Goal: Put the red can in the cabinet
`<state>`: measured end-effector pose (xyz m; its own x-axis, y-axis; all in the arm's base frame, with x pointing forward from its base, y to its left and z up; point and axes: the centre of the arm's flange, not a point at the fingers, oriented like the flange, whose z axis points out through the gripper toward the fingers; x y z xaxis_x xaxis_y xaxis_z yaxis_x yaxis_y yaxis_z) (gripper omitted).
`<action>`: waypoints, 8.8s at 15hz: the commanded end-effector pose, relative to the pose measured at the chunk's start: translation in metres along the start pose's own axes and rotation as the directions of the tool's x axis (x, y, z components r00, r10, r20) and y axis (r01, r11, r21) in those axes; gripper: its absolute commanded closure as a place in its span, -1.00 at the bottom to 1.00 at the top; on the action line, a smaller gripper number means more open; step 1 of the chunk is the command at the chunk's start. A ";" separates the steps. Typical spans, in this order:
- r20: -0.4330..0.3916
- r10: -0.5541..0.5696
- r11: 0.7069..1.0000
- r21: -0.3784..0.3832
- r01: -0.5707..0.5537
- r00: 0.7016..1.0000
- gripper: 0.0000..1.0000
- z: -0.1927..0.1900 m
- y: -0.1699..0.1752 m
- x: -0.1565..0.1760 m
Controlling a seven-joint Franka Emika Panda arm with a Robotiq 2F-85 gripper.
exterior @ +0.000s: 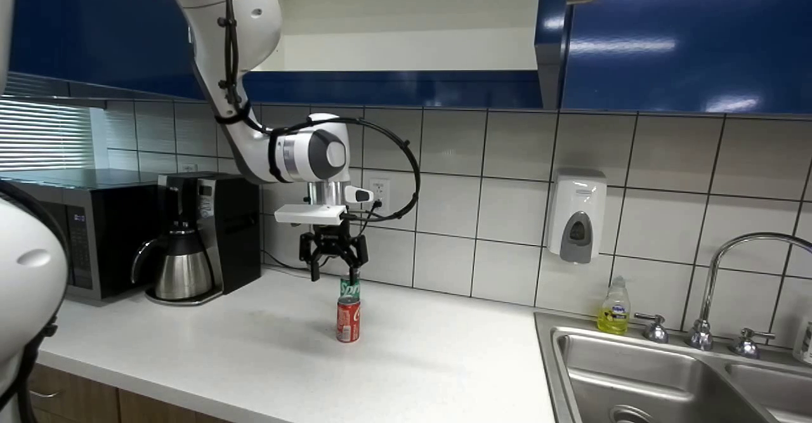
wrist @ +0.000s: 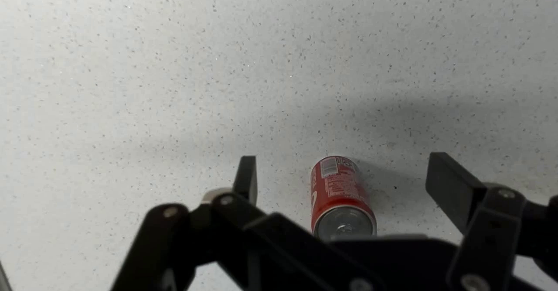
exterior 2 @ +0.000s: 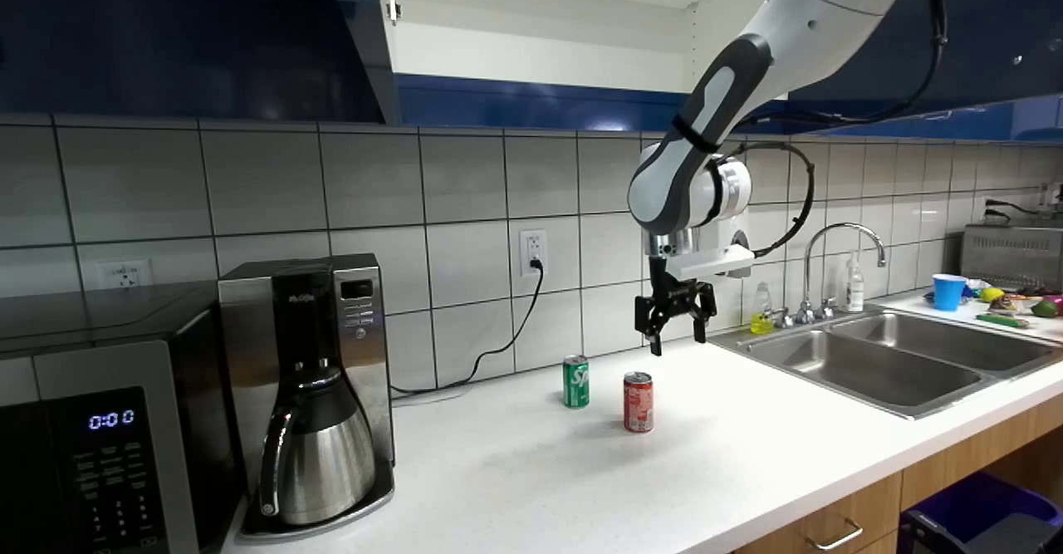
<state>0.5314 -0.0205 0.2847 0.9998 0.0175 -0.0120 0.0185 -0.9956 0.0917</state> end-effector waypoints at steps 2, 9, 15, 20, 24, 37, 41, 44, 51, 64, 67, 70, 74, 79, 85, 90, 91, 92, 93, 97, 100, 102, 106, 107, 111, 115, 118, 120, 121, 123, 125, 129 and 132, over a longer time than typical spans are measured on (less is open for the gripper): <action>-0.026 -0.013 0.999 -0.039 0.012 1.000 -1.00 0.039 -0.009 0.019; -0.039 -0.044 0.998 -0.049 0.042 0.998 -1.00 0.084 -0.026 0.026; -0.072 -0.015 0.999 -0.051 0.012 0.997 -1.00 0.109 -0.029 0.038; -0.140 0.001 0.998 -0.059 -0.009 0.990 -1.00 0.124 -0.034 0.050; -0.214 0.022 0.998 -0.054 -0.034 0.977 -1.00 0.128 -0.040 0.058; -0.263 0.057 0.995 -0.061 -0.075 0.963 0.03 0.131 -0.035 0.073; -0.257 0.074 0.994 -0.057 -0.092 0.964 0.21 0.130 -0.033 0.075; -0.252 0.088 0.993 -0.056 -0.105 0.964 0.21 0.124 -0.030 0.076; -0.250 0.093 0.992 -0.062 -0.112 0.964 0.21 0.070 -0.029 0.078; -0.226 0.077 0.994 -0.063 -0.094 0.971 0.21 -0.078 -0.027 0.042; -0.211 0.075 0.995 -0.047 -0.087 0.975 0.21 -0.111 -0.029 0.024; -0.200 0.066 0.996 -0.041 -0.076 0.978 0.21 -0.149 -0.034 0.005; -0.215 0.052 0.997 -0.049 -0.064 0.975 0.21 -0.204 -0.040 -0.017; -0.245 0.042 0.997 -0.050 -0.056 0.968 0.21 -0.261 -0.049 -0.038; -0.305 0.043 0.996 -0.058 -0.064 0.952 0.21 -0.328 -0.058 -0.048; -0.371 0.068 0.995 -0.046 -0.091 0.926 0.21 -0.391 -0.055 -0.047; -0.387 0.077 0.994 -0.041 -0.101 0.919 0.21 -0.403 -0.053 -0.046; -0.399 0.082 0.994 -0.036 -0.106 0.913 0.21 -0.415 -0.051 -0.045; -0.410 0.088 0.993 -0.033 -0.111 0.908 0.21 -0.426 -0.049 -0.044; -0.439 0.114 0.990 -0.024 -0.138 0.891 0.21 -0.459 -0.043 -0.043; -0.463 0.125 0.988 -0.018 -0.150 0.878 0.21 -0.480 -0.042 -0.038; -0.483 0.133 0.988 -0.011 -0.157 0.866 0.21 -0.494 -0.044 -0.033; -0.512 0.154 0.984 0.007 -0.175 0.845 0.21 -0.515 -0.049 -0.017; -0.514 0.161 0.983 0.012 -0.181 0.842 0.21 -0.519 -0.050 -0.012; -0.517 0.181 0.980 0.025 -0.197 0.837 0.21 -0.532 -0.053 0.002; -0.515 0.204 0.976 0.035 -0.217 0.833 0.21 -0.545 -0.055 0.017; -0.506 0.219 0.972 0.039 -0.232 0.834 0.21 -0.549 -0.053 0.029; -0.496 0.233 0.969 0.041 -0.245 0.836 0.21 -0.548 -0.051 0.039; -0.491 0.240 0.967 0.041 -0.253 0.837 0.21 -0.546 -0.050 0.043; -0.476 0.256 0.962 0.041 -0.270 0.842 0.21 -0.541 -0.047 0.055; -0.462 0.269 0.959 0.044 -0.281 0.845 0.21 -0.536 -0.045 0.065; -0.459 0.285 0.954 0.049 -0.296 0.842 0.21 -0.533 -0.042 0.080; -0.454 0.291 0.952 0.048 -0.303 0.842 0.21 -0.531 -0.041 0.088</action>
<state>0.6019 0.0661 0.7900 0.8575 -0.2041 0.4723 -0.2509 -0.9673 0.0374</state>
